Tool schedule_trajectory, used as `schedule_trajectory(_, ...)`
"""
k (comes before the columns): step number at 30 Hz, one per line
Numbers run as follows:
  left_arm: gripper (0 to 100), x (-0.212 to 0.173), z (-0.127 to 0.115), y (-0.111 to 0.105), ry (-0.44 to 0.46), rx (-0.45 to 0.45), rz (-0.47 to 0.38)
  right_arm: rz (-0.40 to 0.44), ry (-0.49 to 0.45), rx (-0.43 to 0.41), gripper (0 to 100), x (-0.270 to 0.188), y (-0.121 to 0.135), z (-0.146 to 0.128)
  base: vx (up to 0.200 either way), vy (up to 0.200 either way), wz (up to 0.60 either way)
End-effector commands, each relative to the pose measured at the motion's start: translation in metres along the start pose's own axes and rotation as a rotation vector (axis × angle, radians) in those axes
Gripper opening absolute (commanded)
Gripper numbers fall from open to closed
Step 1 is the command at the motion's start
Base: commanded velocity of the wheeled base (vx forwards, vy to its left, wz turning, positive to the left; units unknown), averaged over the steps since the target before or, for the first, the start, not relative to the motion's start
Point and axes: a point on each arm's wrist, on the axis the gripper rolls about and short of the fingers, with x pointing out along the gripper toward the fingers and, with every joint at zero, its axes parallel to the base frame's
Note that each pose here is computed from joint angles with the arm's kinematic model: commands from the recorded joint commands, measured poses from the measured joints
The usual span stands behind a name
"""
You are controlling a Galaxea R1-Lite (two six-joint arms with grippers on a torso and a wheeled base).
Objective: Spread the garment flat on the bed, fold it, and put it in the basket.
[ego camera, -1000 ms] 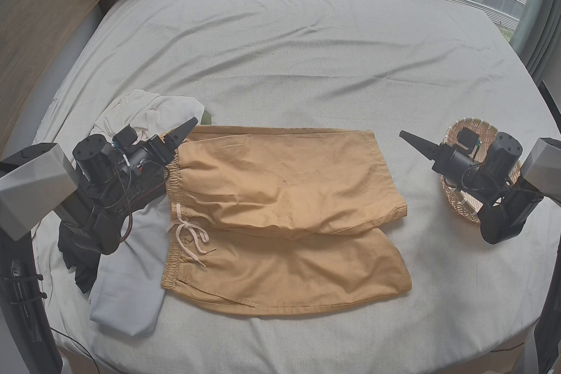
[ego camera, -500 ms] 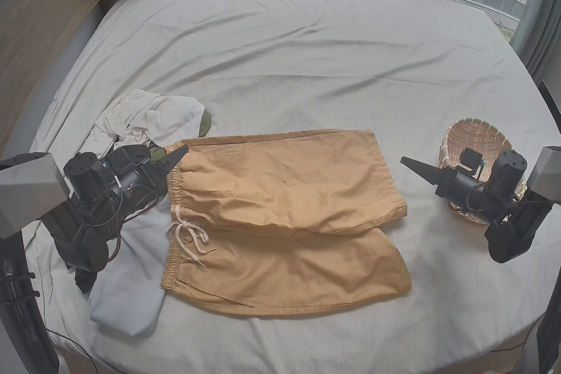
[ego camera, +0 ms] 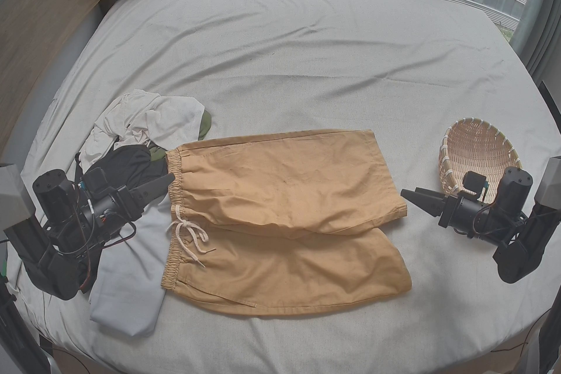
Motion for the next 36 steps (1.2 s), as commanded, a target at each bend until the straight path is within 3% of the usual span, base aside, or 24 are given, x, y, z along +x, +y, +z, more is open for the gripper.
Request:
schedule_trajectory(1, 100, -0.009, -0.003, -0.007, 0.015, -0.001, -0.006, -0.014, 0.05, 0.039, 100, -0.008, 0.002, -0.014, 0.0, 0.0, 0.0)
schedule_trajectory(6, 100, -0.005, -0.008, -0.012, 0.037, -0.002, -0.027, -0.029, 0.106, 0.071, 100, -0.014, 0.005, -0.03, 0.0, 0.0, 0.0)
schedule_trajectory(11, 100, -0.003, -0.018, -0.019, 0.075, 0.009, -0.048, -0.051, 0.172, 0.006, 100, -0.028, 0.006, -0.046, 0.0, 0.0, 0.0)
schedule_trajectory(19, 100, 0.0, -0.027, -0.018, 0.109, 0.022, -0.05, -0.079, 0.224, 0.043, 100, -0.026, -0.006, -0.062, 0.0, 0.0, 0.0)
schedule_trajectory(25, 100, 0.002, -0.03, -0.015, 0.118, 0.018, -0.045, -0.091, 0.303, 0.012, 100, -0.027, -0.014, -0.084, 0.0, 0.0, 0.0)
schedule_trajectory(36, 100, 0.003, -0.032, -0.013, 0.126, 0.011, -0.04, -0.084, 0.352, 0.02, 100, -0.033, -0.008, -0.094, 0.0, 0.0, 0.0)
